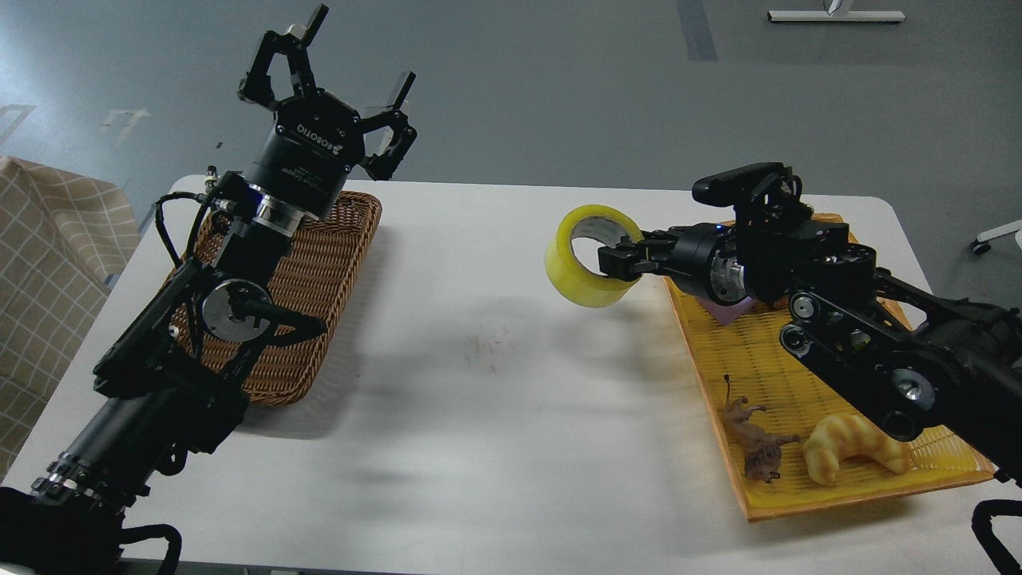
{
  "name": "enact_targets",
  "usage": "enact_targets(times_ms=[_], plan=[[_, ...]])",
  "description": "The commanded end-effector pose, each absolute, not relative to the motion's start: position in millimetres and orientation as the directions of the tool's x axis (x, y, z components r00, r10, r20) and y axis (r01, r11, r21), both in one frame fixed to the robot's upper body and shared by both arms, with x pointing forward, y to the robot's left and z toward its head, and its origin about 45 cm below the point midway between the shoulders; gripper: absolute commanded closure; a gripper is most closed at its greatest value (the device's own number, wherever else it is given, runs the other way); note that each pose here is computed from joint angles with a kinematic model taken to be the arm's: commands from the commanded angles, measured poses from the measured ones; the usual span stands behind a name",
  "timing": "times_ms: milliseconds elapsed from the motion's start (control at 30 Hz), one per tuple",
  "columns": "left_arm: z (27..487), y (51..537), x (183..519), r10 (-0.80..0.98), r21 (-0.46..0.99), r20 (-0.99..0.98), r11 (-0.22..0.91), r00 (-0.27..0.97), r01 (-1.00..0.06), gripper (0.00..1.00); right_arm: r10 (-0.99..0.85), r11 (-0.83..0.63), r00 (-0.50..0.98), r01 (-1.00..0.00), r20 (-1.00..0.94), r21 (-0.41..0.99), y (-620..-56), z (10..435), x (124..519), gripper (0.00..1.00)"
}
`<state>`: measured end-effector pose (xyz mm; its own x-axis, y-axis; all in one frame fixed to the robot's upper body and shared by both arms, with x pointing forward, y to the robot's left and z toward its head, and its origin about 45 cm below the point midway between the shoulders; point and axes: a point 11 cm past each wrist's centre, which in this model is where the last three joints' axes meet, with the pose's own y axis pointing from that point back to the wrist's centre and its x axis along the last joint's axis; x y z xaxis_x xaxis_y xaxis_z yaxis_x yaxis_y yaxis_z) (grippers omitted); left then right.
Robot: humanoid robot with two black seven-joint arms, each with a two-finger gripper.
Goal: Place and transfer tape with both arms
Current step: 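Carry the tape roll out of the tray and set it on the table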
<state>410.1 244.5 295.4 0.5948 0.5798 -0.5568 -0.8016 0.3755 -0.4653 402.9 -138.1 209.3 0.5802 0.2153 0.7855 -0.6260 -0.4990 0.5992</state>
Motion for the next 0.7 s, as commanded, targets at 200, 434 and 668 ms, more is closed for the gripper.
enact_targets(times_ms=[200, 434, 668], plan=[[295, 240, 410, 0.572, -0.467, -0.562, 0.377, 0.597, -0.800, 0.02, 0.252, -0.510, 0.614, -0.573, 0.748, 0.642, -93, 186, 403, 1.00], [295, 240, 410, 0.572, -0.468, -0.561, 0.378, 0.599, -0.799, 0.02, 0.303, -0.496, 0.630, -0.536, 0.715, 0.683, -71, 168, 399, 1.00], [296, 240, 410, 0.571, -0.471, -0.560, 0.377, 0.601, -0.798, 0.02, 0.351, -0.503, 0.619, -0.508, 0.703, 0.699, -54, 161, 390, 1.00]])
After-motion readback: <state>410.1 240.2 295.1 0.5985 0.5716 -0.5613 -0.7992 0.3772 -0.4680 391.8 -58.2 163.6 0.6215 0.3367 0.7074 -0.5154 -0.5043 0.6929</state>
